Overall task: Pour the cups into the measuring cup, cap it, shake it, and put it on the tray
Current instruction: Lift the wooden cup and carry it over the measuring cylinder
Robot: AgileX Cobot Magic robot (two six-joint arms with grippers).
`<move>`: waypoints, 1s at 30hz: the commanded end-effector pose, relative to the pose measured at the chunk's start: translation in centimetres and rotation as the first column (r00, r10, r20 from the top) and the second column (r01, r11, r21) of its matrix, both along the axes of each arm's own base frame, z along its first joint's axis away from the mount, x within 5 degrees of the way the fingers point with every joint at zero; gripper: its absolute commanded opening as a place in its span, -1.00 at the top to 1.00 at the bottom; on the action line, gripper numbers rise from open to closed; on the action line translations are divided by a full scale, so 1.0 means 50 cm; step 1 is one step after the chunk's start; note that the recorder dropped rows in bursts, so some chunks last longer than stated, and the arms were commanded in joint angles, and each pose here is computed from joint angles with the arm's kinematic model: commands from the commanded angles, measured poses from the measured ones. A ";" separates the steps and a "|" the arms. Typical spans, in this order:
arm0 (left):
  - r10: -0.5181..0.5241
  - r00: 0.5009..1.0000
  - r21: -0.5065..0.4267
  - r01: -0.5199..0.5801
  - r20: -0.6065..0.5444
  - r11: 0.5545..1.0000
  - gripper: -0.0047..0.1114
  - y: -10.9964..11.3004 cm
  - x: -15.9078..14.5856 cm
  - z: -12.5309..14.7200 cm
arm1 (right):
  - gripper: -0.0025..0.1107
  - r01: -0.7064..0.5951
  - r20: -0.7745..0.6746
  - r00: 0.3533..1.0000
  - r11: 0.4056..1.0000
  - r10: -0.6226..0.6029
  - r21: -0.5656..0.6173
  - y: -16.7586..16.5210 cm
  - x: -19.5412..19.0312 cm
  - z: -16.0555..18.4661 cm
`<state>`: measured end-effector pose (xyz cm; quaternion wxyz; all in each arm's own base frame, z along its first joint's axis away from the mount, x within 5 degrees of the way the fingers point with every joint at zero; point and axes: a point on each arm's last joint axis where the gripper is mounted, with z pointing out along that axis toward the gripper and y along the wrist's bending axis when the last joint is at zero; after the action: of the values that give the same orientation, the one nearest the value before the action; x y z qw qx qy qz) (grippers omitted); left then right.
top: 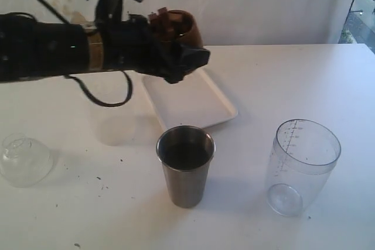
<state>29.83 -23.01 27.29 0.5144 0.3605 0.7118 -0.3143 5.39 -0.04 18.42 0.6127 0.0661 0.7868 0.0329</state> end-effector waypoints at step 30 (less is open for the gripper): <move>-0.314 0.865 0.372 0.164 0.392 0.914 0.92 -0.278 -0.014 0.019 | 0.96 0.007 0.003 1.000 1.000 -0.007 0.003 -0.001 0.000 -0.002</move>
<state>29.83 -37.19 25.80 0.5339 0.5908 0.5850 -0.1538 5.39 -0.04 18.42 0.6127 0.0667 0.7868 0.0333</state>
